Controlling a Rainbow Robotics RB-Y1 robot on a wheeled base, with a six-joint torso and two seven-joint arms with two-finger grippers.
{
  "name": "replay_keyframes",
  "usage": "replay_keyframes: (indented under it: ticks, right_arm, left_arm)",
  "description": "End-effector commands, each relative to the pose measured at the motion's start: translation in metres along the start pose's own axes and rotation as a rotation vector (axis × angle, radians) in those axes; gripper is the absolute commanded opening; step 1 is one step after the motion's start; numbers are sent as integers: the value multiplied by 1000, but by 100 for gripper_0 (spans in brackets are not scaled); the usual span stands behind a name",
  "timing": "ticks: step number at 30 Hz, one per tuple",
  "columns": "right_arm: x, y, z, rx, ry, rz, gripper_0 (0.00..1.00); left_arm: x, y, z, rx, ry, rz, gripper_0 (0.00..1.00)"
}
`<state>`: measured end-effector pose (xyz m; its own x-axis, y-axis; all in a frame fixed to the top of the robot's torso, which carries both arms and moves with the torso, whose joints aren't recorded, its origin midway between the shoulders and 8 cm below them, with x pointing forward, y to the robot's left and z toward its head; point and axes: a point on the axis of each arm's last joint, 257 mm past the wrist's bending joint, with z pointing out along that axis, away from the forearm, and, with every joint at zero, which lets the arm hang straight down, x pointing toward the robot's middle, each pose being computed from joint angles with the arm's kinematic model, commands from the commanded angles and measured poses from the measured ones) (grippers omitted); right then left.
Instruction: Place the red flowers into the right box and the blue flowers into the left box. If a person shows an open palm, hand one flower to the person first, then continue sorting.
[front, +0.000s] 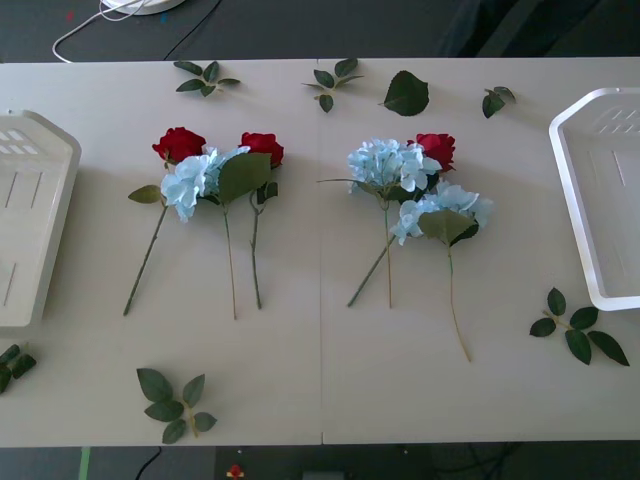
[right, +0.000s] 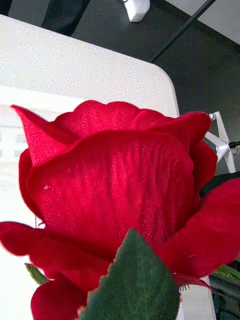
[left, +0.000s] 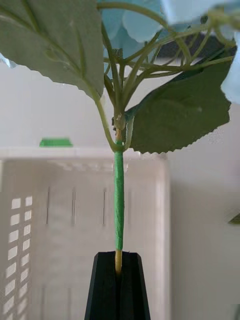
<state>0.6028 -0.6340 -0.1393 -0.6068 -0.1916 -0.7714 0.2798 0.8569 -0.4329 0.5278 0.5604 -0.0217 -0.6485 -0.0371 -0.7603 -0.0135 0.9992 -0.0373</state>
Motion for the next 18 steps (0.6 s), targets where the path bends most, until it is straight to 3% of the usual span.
replay_keyframes:
  ticks: [1,2,3,4,5,18]
  right_arm:
    - [-27,9,-2,-15,-53,49,0]
    - [-27,10,-2,-14,-53,49,19]
    - [-27,10,-2,-15,-53,52,50]
    - [-27,11,-2,-17,-53,57,71]
    - [-29,11,-2,-18,-61,60,100]
    - [-29,16,-1,-29,-70,88,100]
  left_arm:
    - [27,11,-19,-63,7,10,0]
    - [33,12,-24,-74,9,6,0]
    - [40,12,-26,-80,17,5,0]
    - [43,12,-27,-83,20,7,0]
    - [55,12,-27,-77,27,-2,0]
    - [132,34,46,-162,-36,-60,0]
